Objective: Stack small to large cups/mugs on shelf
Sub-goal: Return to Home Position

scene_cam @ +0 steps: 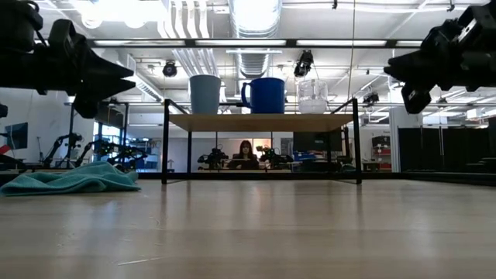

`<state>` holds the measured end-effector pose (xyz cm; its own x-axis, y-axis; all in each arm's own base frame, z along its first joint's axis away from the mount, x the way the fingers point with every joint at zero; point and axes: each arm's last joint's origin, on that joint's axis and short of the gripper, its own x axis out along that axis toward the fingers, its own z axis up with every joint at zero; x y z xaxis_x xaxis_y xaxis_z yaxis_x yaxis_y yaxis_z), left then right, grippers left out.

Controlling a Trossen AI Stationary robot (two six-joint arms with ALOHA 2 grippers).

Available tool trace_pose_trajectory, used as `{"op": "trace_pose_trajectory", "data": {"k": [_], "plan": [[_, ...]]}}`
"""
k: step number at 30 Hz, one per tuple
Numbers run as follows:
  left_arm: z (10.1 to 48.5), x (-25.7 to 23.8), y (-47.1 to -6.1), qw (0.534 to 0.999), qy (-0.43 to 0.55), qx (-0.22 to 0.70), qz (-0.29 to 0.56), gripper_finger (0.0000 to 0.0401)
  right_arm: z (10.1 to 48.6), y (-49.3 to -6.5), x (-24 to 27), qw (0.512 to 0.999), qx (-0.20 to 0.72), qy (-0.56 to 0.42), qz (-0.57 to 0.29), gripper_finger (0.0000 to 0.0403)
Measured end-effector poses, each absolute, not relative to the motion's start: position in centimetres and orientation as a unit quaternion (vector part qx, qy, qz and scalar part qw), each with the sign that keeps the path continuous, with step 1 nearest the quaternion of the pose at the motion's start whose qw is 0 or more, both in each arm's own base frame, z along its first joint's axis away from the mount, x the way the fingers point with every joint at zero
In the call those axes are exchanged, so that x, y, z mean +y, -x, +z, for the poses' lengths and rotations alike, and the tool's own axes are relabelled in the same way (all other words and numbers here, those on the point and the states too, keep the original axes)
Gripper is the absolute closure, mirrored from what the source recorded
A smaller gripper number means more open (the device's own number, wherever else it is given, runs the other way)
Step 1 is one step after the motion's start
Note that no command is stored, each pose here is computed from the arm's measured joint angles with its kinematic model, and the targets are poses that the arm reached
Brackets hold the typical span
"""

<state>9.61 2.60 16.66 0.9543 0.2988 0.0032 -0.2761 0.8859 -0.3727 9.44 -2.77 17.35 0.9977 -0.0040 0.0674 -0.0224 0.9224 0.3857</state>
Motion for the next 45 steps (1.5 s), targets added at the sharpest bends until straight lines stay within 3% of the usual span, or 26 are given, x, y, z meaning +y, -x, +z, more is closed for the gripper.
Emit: {"op": "trace_pose_trajectory", "data": {"k": [45], "plan": [[16.47,2.64,-9.74,0.972,0.177,-0.023,0.151,0.0283,16.72,-9.53,-2.83,0.981,-0.003,-0.194,-0.005,0.0337]]}}
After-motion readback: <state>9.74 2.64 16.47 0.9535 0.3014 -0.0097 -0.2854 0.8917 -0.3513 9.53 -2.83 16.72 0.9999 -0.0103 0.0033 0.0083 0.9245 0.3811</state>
